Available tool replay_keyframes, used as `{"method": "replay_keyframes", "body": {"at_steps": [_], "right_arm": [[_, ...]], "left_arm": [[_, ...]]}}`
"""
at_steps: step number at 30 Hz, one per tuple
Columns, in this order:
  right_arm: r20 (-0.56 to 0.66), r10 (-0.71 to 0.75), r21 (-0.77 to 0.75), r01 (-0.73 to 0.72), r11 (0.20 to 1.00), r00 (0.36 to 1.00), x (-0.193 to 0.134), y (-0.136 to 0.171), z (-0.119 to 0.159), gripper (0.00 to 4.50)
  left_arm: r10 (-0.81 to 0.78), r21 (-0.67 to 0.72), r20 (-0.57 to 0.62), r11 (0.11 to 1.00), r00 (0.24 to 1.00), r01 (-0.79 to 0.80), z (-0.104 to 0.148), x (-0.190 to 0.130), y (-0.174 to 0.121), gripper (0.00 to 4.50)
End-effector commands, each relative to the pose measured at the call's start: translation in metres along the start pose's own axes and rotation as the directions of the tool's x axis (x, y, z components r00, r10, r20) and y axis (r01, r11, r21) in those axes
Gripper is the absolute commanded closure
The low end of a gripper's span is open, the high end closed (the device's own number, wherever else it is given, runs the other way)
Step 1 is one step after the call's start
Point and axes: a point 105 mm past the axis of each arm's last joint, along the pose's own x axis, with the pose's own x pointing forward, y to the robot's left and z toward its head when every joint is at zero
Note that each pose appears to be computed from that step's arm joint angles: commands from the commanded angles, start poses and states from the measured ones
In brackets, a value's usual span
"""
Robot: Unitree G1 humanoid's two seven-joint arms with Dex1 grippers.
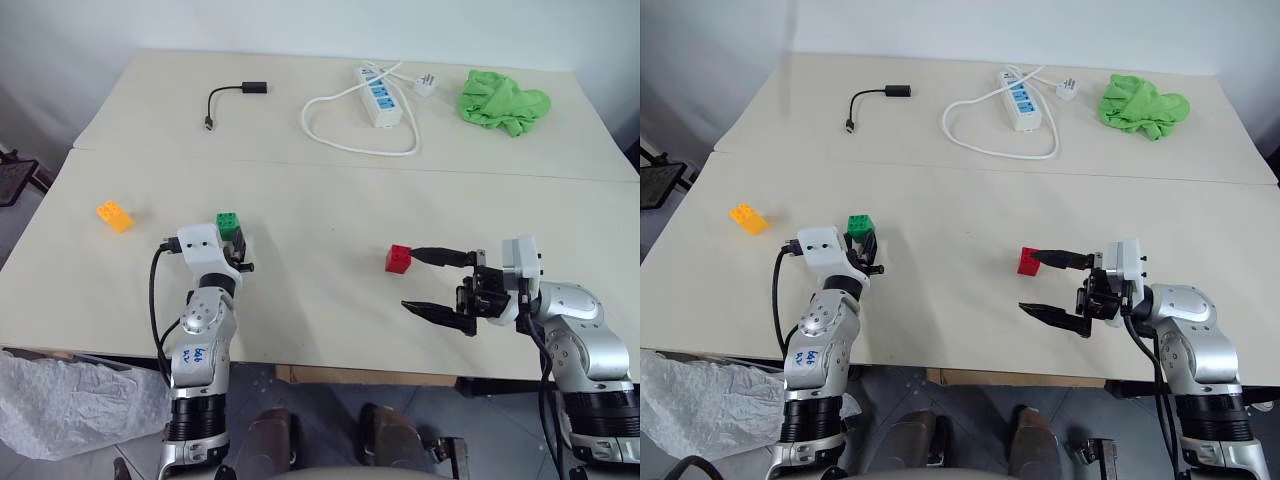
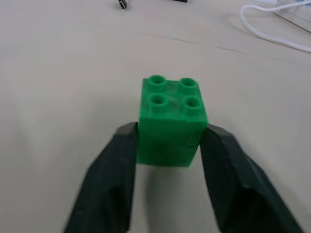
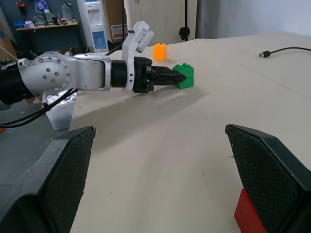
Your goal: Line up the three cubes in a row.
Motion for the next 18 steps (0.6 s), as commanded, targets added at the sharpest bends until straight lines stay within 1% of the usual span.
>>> {"method": "replay_keyframes", "body": {"at_steps": [1,3,5,7,9,10,11,12,13,14,16,17,18], "right_arm": [[0.018,-0.003,-0.03,0.003,1.0,1.0,-0.002,0.001,0.004,0.0],[0.015,-0.007,-0.03,0.007,1.0,1.0,-0.003,0.001,0.004,0.0],[0.011,-0.018,-0.032,0.018,0.999,1.0,-0.006,0.001,0.004,0.0],[0.01,-0.037,-0.034,0.037,0.999,0.999,-0.01,0.0,0.005,0.0],[0.008,-0.051,-0.036,0.051,0.998,0.999,-0.014,0.0,0.006,0.0],[-0.003,-0.077,-0.033,0.077,0.996,0.997,-0.023,0.001,0.007,0.0],[-0.019,-0.1,-0.033,0.099,0.994,0.995,-0.033,0.002,0.007,0.0],[-0.036,-0.118,-0.031,0.116,0.993,0.992,-0.041,0.005,0.007,0.0],[-0.046,-0.127,-0.03,0.125,0.992,0.991,-0.046,0.006,0.007,0.0],[-0.053,-0.143,-0.028,0.141,0.99,0.988,-0.05,0.008,0.007,0.0],[-0.064,-0.165,-0.021,0.163,0.986,0.984,-0.057,0.011,0.007,0.0],[-0.069,-0.182,-0.016,0.181,0.983,0.981,-0.061,0.013,0.006,0.0],[-0.072,-0.192,-0.012,0.192,0.981,0.979,-0.063,0.015,0.006,0.0]], "left_arm": [[-0.058,0.028,0.062,0.998,0.996,0.056,0.014,-0.003,0.009,3.02],[-0.14,0.03,0.072,0.99,0.988,0.138,0.017,0.0,0.012,3.02],[-0.301,0.083,0.077,0.952,0.951,0.294,0.021,0.002,0.006,3.02],[-0.497,0.177,0.08,0.86,0.864,0.478,0.026,-0.002,-0.005,3.02],[-0.605,0.233,0.078,0.784,0.793,0.575,0.028,-0.005,-0.008,3.02],[-0.755,0.289,0.023,0.633,0.656,0.718,0.028,-0.011,-0.021,3.02],[-0.85,0.336,-0.053,0.479,0.524,0.811,0.026,-0.013,-0.029,3.02],[-0.908,0.368,-0.123,0.333,0.401,0.868,0.025,-0.016,-0.036,3.02],[-0.931,0.383,-0.167,0.242,0.325,0.891,0.024,-0.016,-0.038,3.02],[-0.937,0.39,-0.199,0.192,0.286,0.901,0.023,-0.009,-0.043,3.02],[-0.948,0.385,-0.223,0.128,0.227,0.914,0.026,0.002,-0.054,3.02],[-0.954,0.379,-0.245,0.067,0.17,0.923,0.026,0.006,-0.066,3.02],[-0.957,0.375,-0.26,0.023,0.129,0.927,0.026,0.008,-0.073,3.02]]}}
